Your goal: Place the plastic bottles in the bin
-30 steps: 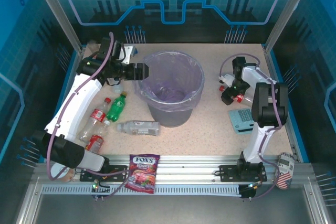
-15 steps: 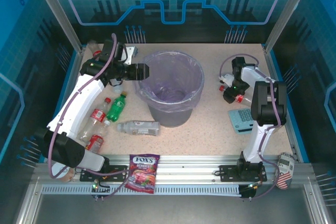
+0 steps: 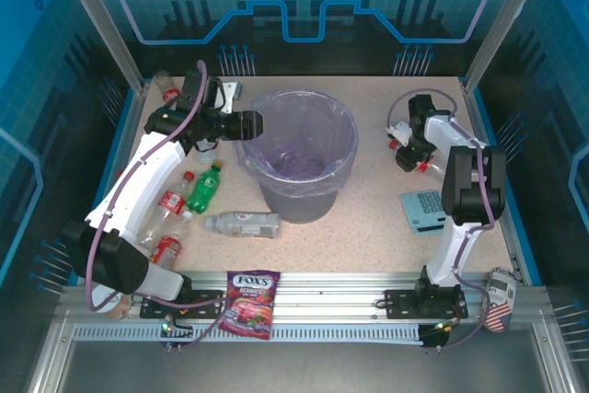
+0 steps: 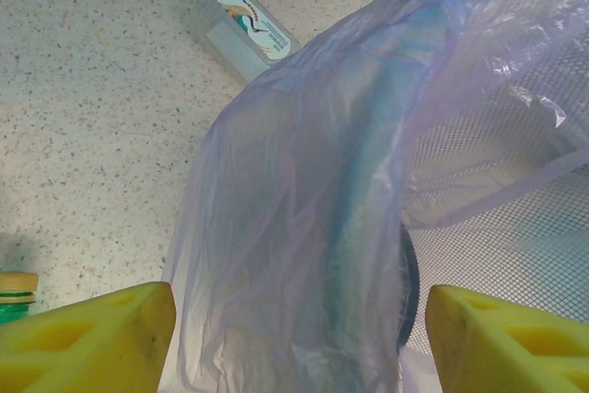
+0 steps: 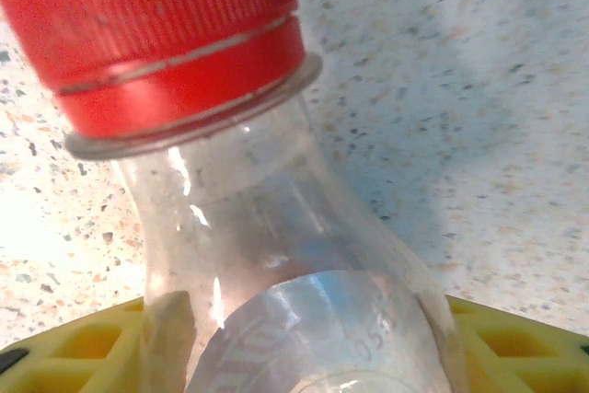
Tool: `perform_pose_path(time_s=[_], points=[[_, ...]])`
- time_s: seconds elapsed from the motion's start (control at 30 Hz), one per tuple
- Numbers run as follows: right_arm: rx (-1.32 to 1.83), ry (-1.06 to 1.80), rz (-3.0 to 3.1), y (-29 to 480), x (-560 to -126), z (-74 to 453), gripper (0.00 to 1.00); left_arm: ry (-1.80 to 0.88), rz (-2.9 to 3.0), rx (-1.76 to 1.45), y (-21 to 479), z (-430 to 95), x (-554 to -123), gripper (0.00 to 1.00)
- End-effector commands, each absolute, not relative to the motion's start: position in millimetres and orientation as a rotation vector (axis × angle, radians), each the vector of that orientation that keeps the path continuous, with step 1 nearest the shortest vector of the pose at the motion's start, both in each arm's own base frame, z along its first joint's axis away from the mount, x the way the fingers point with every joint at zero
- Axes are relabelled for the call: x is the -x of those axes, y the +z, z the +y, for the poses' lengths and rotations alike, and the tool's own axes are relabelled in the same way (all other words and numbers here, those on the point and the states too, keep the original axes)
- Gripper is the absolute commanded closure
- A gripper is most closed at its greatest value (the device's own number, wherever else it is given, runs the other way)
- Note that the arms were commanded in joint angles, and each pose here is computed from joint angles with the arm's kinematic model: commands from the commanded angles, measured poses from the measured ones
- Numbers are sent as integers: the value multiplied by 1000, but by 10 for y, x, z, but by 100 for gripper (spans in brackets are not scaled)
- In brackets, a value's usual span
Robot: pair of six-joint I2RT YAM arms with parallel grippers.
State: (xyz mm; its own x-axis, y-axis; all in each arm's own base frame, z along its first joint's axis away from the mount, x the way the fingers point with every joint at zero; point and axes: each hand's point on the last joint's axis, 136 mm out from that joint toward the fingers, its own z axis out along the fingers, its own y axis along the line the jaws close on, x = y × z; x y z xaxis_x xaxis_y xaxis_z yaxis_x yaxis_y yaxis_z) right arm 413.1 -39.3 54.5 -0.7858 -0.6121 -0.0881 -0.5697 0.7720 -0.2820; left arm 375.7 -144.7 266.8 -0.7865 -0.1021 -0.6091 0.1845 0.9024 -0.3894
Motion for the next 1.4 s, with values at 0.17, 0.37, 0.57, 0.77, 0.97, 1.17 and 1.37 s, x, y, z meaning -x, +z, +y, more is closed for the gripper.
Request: perform_pose_path(time_s=[0.17,0.37,0.57,0.77,0.97,1.17,1.37], points=[[720,-439,2583,1504,-4290,-373,47,-645,2364,-36,2735,-1530,-3743,28],[455,-341,2369,2542,-4293,-249,47,-662,2342,20,2793,-1539,-3755,33],[271,41,1993,3864,-3899,409,47,-667,2359,46,2727,-1623,-3812,41],[387,378,1674,4735,-3368,1215,52,-691,2403,32,2627,-1836,-3916,44],[589,616,1574,4983,-3006,1981,52,-703,2366,37,2712,-1923,-4006,47],[717,741,1583,4830,-2980,2622,51,-715,2353,36,2711,-1943,-3994,48],[783,773,1674,4422,-3136,3046,51,-711,2328,18,2720,-1927,-3956,48]])
